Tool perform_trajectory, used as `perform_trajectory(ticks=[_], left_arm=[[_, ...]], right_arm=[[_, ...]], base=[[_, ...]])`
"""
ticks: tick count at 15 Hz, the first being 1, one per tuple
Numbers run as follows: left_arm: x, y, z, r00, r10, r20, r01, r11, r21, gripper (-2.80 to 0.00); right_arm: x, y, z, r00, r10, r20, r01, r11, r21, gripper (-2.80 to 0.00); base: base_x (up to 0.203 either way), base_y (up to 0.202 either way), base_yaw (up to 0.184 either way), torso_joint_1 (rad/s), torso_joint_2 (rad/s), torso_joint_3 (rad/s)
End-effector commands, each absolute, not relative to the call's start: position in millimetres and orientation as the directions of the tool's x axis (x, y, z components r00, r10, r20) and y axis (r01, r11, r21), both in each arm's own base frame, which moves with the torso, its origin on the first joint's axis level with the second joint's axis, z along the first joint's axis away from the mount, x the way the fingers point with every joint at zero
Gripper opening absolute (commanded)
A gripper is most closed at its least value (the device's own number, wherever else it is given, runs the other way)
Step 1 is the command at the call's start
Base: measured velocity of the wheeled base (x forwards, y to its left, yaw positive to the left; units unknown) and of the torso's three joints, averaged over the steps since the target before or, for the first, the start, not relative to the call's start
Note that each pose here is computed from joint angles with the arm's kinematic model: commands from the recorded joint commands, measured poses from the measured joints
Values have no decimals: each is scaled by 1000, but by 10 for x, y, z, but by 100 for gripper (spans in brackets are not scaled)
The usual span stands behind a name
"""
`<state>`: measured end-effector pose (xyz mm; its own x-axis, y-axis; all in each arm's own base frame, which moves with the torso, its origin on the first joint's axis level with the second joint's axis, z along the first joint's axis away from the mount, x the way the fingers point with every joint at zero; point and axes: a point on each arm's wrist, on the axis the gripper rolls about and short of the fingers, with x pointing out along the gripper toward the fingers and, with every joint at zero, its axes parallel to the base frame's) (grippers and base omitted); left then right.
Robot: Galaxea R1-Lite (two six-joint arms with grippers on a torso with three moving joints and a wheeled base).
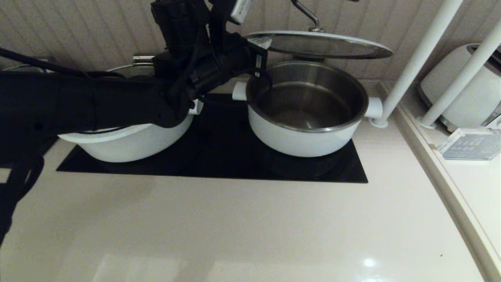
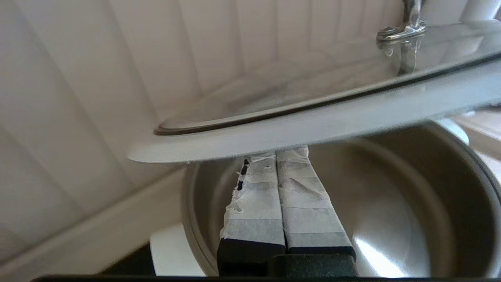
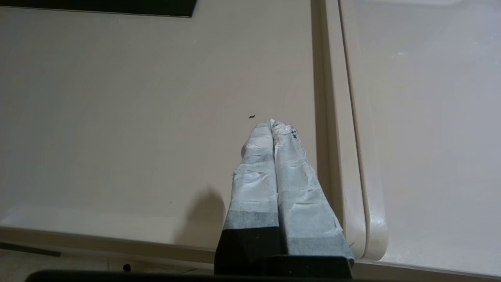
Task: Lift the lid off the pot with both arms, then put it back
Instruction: Open the pot lid completely
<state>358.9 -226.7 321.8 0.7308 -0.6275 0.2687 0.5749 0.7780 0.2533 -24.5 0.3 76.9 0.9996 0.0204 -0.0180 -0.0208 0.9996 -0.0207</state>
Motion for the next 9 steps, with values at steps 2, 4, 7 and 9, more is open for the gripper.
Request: perform_trajectory(ticks=[2,4,7,9], left_arm=[[3616,-2283,3238,726,-625,286,570,780,259,-280],[3618,-2284,3245,726,-625,289,569,781,259,-280],[3624,-2288,3248,725,-624,291,568,781,259,-280],[3631,-2292,3257,724,-623,296,567,782,259,-280]], right_arm=[[-242,3,769,1000,21,-18,-22,1000,-21,-280],[-229,3,766,1000,21,10,-21,1000,-21,-280],[-228,2,766,1000,20,11,-20,1000,-20,-280],[-228,2,766,1000,20,11,-20,1000,-22,-280]], base=[[0,0,0,0,0,0],[0,0,0,0,0,0],[0,0,0,0,0,0],[0,0,0,0,0,0]])
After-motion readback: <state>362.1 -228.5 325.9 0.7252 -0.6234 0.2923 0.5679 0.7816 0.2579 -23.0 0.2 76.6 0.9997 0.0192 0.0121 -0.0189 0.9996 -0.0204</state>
